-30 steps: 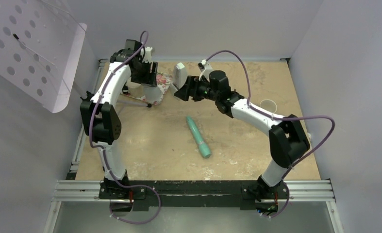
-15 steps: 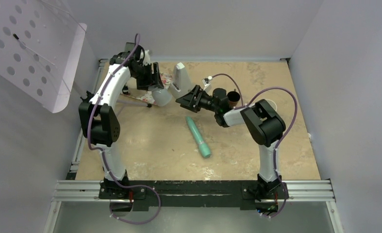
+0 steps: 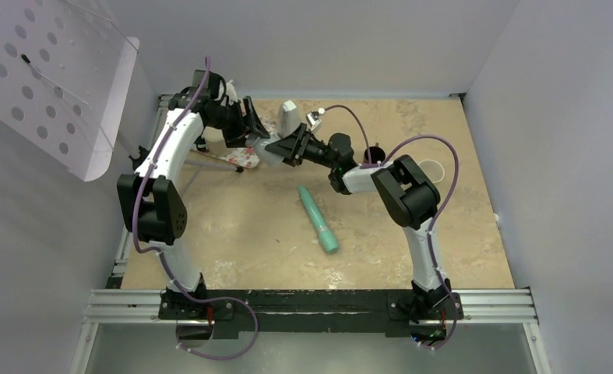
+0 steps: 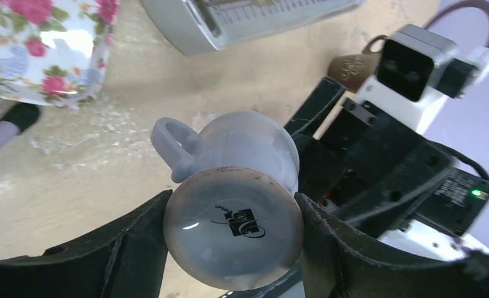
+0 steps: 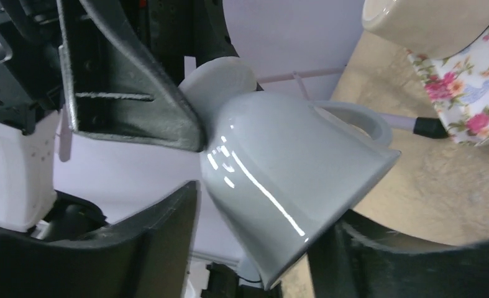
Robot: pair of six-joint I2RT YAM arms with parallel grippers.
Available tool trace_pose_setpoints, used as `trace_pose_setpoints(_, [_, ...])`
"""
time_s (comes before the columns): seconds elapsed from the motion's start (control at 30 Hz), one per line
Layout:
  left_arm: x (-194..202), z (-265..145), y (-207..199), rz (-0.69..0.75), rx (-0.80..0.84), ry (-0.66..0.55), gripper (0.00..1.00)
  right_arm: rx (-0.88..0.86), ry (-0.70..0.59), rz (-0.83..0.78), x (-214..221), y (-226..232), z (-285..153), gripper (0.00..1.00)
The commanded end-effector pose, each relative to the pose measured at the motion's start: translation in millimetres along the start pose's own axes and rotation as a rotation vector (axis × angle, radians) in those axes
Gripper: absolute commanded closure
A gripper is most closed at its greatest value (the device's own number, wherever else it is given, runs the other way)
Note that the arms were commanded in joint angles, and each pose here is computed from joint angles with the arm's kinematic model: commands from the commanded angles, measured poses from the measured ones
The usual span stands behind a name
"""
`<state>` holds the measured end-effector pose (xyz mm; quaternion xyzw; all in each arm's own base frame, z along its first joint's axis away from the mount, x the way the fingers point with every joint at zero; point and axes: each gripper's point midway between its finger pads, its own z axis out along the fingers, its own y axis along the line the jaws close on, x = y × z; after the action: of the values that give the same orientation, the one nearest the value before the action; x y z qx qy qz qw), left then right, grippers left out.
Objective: Turn the mug right side up
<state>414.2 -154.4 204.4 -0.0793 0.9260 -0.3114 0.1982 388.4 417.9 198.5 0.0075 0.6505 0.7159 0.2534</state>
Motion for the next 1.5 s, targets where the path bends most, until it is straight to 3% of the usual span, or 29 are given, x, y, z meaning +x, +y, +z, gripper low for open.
trace_pose_setpoints(0.0, [10, -17, -46, -0.032, 0.184, 0.013, 1.0, -0.231, -0.004, -0.07, -2, 73, 5, 0.48])
trace_pose_setpoints(0.17, [18, -13, -44, -0.047, 0.211, 0.046, 1.0, -0.281, -0.066, -0.16, -12, 109, -7, 1.0])
trace_pose_setpoints(0.2, [18, -13, -42, -0.038, 0.201, 0.044, 0.96, -0.269, -0.073, -0.177, -11, 113, -9, 1.0])
trace_pose_setpoints(0.23, [17, -15, -40, -0.018, 0.185, 0.036, 0.82, -0.238, -0.078, -0.197, -12, 113, -12, 1.0])
trace_pose_setpoints(0.27, [17, -16, -37, 0.003, 0.163, 0.033, 0.55, -0.185, -0.079, -0.219, -12, 109, -13, 1.0])
trace_pose_setpoints(0.33, [15, -21, -27, 0.051, 0.097, 0.02, 0.3, -0.044, -0.075, -0.289, -16, 101, -16, 1.0])
trace_pose_setpoints(0.4, [13, -25, -15, 0.099, 0.021, 0.01, 0.15, 0.125, -0.066, -0.376, -21, 89, -23, 1.0])
trace_pose_setpoints(0.53, [10, -34, 2, 0.193, -0.079, -0.005, 0.01, 0.446, -0.01, -0.517, -25, 69, -60, 1.0])
trace_pose_setpoints(0.7, [8, -38, 8, 0.277, -0.11, -0.009, 0.0, 0.697, 0.044, -0.6, -22, 57, -112, 1.0])
trace_pose_setpoints(0.8, [-1, -44, 23, 0.375, -0.197, -0.027, 0.0, 0.979, 0.129, -0.599, -20, 35, -157, 1.0])
trace_pose_setpoints(1.03, [-12, -56, 63, 0.622, -0.384, 0.007, 0.0, 1.405, 0.389, -0.523, 46, -4, -237, 1.0])
trace_pose_setpoints(1.2, [-29, -55, 84, 0.707, -0.502, -0.008, 0.01, 1.478, 0.487, -0.432, 82, -34, -263, 1.0])
trace_pose_setpoints(1.4, [-69, -40, 106, 0.804, -0.646, -0.018, 0.02, 1.464, 0.536, -0.428, 96, -65, -260, 0.99])
trace_pose_setpoints(1.47, [-85, -33, 110, 0.812, -0.687, -0.03, 0.02, 1.441, 0.534, -0.43, 98, -71, -254, 0.95])
